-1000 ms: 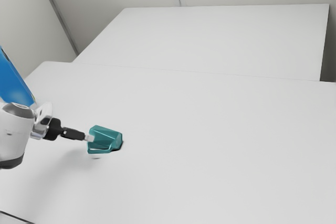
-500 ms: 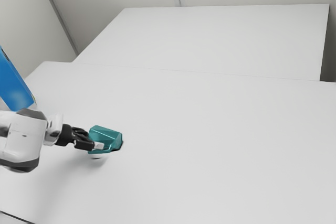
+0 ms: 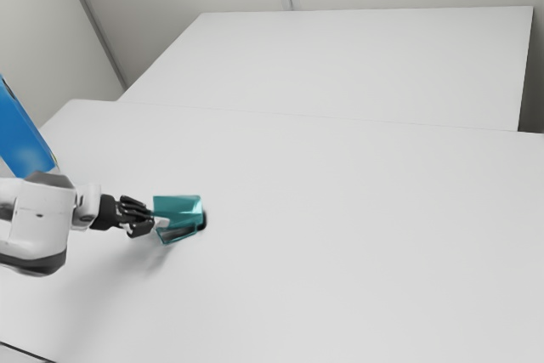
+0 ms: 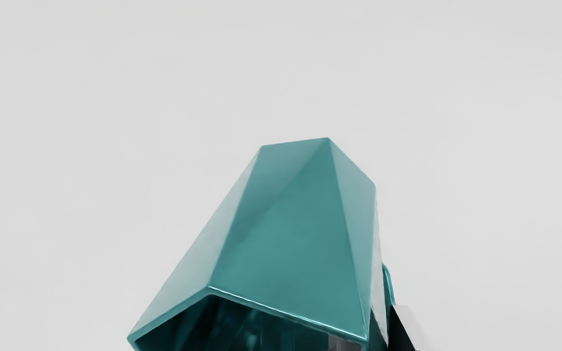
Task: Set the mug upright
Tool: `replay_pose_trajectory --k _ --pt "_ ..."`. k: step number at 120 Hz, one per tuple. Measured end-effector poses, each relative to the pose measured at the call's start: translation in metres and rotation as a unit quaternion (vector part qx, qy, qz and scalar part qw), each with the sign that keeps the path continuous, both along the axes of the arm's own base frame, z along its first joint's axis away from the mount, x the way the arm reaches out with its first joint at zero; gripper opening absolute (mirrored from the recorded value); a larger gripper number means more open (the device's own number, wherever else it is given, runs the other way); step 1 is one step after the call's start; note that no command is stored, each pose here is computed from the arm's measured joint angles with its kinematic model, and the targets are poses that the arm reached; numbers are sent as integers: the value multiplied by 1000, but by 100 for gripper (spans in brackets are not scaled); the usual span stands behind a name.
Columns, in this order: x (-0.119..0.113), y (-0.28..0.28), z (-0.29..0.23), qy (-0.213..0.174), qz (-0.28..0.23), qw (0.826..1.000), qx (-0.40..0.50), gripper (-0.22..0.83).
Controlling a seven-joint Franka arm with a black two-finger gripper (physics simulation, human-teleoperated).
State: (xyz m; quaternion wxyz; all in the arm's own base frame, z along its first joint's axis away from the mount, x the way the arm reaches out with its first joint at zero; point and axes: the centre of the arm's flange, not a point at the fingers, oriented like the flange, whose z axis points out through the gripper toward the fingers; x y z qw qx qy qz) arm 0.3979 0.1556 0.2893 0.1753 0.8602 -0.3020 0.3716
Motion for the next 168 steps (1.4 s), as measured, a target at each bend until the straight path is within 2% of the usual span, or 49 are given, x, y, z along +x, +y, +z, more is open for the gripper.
replay_pose_trajectory --k 41,59,70,86,99,129,149,168 --pt "11 -4 20 -28 -13 999 37 -16" --pt "36 -11 62 -37 -80 990 106 -17" --pt "37 -21 94 -23 -128 979 160 -17" --pt "38 -38 109 29 -154 967 199 -17" --pt "45 -75 106 72 -173 960 210 -17" --pt "59 -128 90 125 -132 961 207 -17" --pt "84 -143 90 136 -87 965 204 -17" --pt "96 -166 82 128 -73 962 231 -17"
